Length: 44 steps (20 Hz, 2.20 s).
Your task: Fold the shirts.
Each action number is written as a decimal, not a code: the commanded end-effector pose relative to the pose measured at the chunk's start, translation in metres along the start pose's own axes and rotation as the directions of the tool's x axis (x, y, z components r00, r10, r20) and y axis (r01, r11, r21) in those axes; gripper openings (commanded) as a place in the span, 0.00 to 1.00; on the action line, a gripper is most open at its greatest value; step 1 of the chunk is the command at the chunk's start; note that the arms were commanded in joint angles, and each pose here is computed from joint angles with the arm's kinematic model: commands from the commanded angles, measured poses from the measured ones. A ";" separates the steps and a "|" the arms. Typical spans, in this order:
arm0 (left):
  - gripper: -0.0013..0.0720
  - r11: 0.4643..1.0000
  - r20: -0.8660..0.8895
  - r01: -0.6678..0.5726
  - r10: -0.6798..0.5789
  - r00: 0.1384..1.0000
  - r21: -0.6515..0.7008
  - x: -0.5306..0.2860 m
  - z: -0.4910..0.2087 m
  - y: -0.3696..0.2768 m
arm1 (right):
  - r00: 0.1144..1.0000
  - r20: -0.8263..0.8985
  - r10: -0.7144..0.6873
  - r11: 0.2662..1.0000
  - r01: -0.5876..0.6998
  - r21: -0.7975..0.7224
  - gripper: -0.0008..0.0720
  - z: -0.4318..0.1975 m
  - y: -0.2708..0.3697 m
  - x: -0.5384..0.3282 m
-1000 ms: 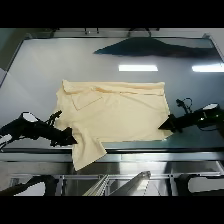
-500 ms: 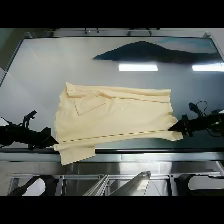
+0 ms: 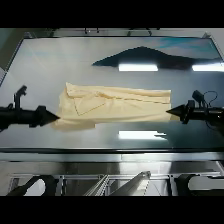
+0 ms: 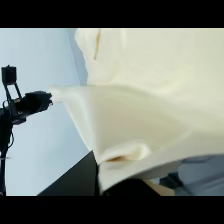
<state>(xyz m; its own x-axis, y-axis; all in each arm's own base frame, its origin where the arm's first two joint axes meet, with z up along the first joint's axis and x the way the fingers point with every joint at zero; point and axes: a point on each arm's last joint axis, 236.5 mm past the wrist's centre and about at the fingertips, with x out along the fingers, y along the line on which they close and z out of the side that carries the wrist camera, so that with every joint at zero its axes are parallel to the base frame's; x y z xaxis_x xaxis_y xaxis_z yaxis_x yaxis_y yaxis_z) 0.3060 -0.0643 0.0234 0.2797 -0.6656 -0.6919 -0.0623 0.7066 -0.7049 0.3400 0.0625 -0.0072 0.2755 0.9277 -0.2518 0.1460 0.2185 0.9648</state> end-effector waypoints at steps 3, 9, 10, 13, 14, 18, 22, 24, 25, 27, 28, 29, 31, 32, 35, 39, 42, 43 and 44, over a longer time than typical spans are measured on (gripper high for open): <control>0.05 0.990 0.036 0.089 -0.094 0.995 0.113 0.023 0.099 -0.041 | 0.968 0.240 -0.076 0.971 0.126 -0.201 0.03 0.096 0.034 0.026; 0.04 0.994 -0.019 0.094 -0.093 0.996 0.057 0.092 0.171 0.005 | 0.917 0.321 -0.236 0.938 0.301 -0.172 0.03 0.151 -0.024 0.036; 0.04 0.994 -0.030 0.095 -0.094 0.995 0.047 0.102 0.176 0.014 | 0.918 0.309 -0.250 0.940 0.307 -0.151 0.03 0.150 -0.038 0.038; 0.04 0.992 -0.086 0.119 -0.115 0.990 0.049 0.118 0.183 0.026 | 0.919 0.286 -0.272 0.938 0.320 -0.135 0.03 0.149 -0.066 0.041; 0.05 0.990 -0.110 0.131 -0.125 0.986 0.056 0.120 0.183 0.027 | 0.918 0.279 -0.280 0.936 0.326 -0.135 0.03 0.148 -0.071 0.042; 0.86 0.982 -0.126 0.167 -0.154 0.980 0.092 0.111 0.198 0.011 | 0.921 0.205 -0.332 0.907 0.371 -0.198 0.38 0.133 -0.075 0.028; 0.99 0.969 -0.030 0.155 -0.152 0.988 0.192 0.079 0.234 -0.021 | 0.908 0.169 -0.384 0.862 0.418 -0.285 0.80 0.128 -0.052 -0.016; 0.97 0.962 0.001 0.183 -0.187 0.982 0.202 0.068 0.241 -0.040 | 0.860 0.263 -0.437 0.836 0.496 -0.235 0.89 0.151 -0.056 -0.043; 0.96 0.957 0.012 0.212 -0.218 0.976 0.197 0.065 0.241 -0.049 | 0.842 0.303 -0.446 0.829 0.516 -0.213 0.89 0.161 -0.058 -0.051; 0.75 0.958 0.037 0.233 -0.242 0.970 0.167 0.062 0.240 -0.056 | 0.829 0.322 -0.458 0.833 0.527 -0.169 0.89 0.169 -0.069 -0.053; 0.24 0.960 0.030 0.231 -0.239 0.971 0.160 0.063 0.235 -0.055 | 0.837 0.299 -0.459 0.842 0.517 -0.154 0.89 0.166 -0.076 -0.047; 0.02 0.958 0.012 0.236 -0.241 0.970 0.161 0.063 0.228 -0.056 | 0.852 0.258 -0.456 0.855 0.499 -0.139 0.89 0.159 -0.083 -0.037; 0.02 0.952 -0.058 0.258 -0.252 0.966 0.162 0.067 0.211 -0.063 | 0.877 0.176 -0.447 0.870 0.472 -0.141 0.89 0.145 -0.092 -0.015; 0.02 0.948 -0.098 0.270 -0.256 0.962 0.167 0.070 0.201 -0.068 | 0.882 0.148 -0.447 0.872 0.466 -0.148 0.88 0.140 -0.094 -0.003; 0.02 0.931 -0.231 0.303 -0.254 0.939 0.206 0.095 0.165 -0.098 | 0.900 0.099 -0.424 0.879 0.435 -0.195 0.59 0.137 -0.089 0.031; 0.02 0.914 -0.319 0.263 -0.160 0.934 0.310 0.154 0.123 -0.139 | 0.936 0.034 -0.349 0.903 0.346 -0.255 0.03 0.131 -0.053 0.054; 0.02 0.882 -0.285 0.025 0.126 0.950 0.471 0.215 0.095 -0.129 | 0.967 -0.091 -0.238 0.934 0.203 -0.294 0.03 0.106 0.002 0.047; 0.02 0.862 -0.256 -0.031 0.185 0.949 0.506 0.233 0.090 -0.129 | 0.977 -0.117 -0.181 0.942 0.138 -0.305 0.03 0.098 0.027 0.044; 0.02 0.843 -0.214 -0.085 0.231 0.949 0.532 0.252 0.087 -0.129 | 0.985 -0.136 -0.110 0.945 0.061 -0.323 0.02 0.089 0.058 0.041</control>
<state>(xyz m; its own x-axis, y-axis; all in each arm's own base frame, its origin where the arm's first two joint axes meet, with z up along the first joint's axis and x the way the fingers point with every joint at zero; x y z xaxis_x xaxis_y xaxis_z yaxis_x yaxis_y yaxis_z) 0.4649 -0.2733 -0.0070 -0.0420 -0.6827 -0.7295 0.3681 0.6682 -0.6466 0.4633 0.0674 -0.0346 0.2007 0.8438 -0.4977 -0.0773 0.5201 0.8506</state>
